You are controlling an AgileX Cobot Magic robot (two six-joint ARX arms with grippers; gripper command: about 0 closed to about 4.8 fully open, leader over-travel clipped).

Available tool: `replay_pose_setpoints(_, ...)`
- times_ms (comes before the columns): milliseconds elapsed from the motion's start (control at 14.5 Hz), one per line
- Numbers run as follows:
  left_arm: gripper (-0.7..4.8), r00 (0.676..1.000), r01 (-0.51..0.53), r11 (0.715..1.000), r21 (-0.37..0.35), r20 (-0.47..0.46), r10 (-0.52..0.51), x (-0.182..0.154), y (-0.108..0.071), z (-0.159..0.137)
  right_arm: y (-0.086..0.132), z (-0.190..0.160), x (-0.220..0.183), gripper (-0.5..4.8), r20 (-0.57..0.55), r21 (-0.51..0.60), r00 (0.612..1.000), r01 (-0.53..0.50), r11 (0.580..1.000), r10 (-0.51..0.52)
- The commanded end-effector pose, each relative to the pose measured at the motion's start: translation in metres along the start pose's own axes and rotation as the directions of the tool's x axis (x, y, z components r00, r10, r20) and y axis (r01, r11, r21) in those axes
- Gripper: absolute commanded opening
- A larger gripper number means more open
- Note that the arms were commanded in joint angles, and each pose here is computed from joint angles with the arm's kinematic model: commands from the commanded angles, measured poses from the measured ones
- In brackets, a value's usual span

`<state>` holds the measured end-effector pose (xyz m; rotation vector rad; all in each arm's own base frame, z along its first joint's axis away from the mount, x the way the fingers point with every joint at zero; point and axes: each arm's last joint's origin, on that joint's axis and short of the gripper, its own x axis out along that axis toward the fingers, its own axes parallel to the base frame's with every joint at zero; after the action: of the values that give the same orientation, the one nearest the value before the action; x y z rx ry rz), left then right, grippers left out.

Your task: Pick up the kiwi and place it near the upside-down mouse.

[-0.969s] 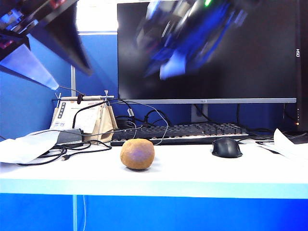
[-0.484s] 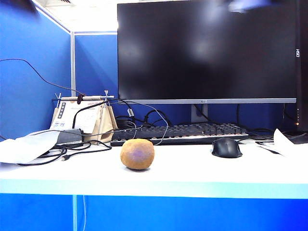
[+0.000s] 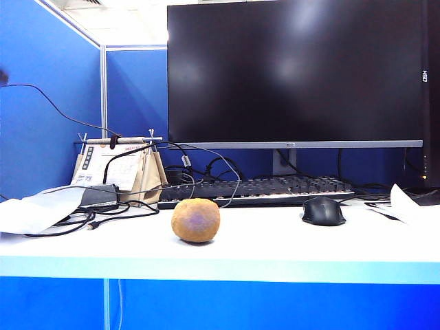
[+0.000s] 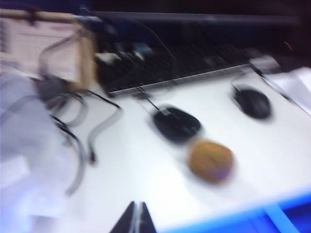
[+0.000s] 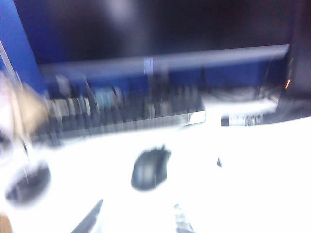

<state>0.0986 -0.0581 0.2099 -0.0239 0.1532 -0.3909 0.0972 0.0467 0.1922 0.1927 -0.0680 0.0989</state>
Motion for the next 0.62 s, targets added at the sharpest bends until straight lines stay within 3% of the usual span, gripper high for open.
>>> replay_pose_setpoints(69, 0.19, 0.990, -0.134, 0.991, -0.019, 0.046, 0.135, 0.006, 0.005, -0.024, -0.011, -0.013, -0.014, 1.72, 0.009, 0.003, 0.996, 0.085, 0.996, -0.085)
replay_pose_setpoints(346, 0.20, 0.974, -0.226, 0.974, -0.012, 0.007, 0.226, 0.008, 0.009, -0.047, -0.015, -0.032, -0.015, 1.82, -0.158, -0.108, 0.979, 0.116, 0.987, -0.132)
replay_pose_setpoints(623, 0.21, 0.961, -0.262, 0.964, -0.039, -0.102, 0.257, 0.008, 0.011, -0.066, -0.017, -0.038, -0.015, 1.80, -0.188, -0.137, 0.969, 0.136, 0.981, -0.161)
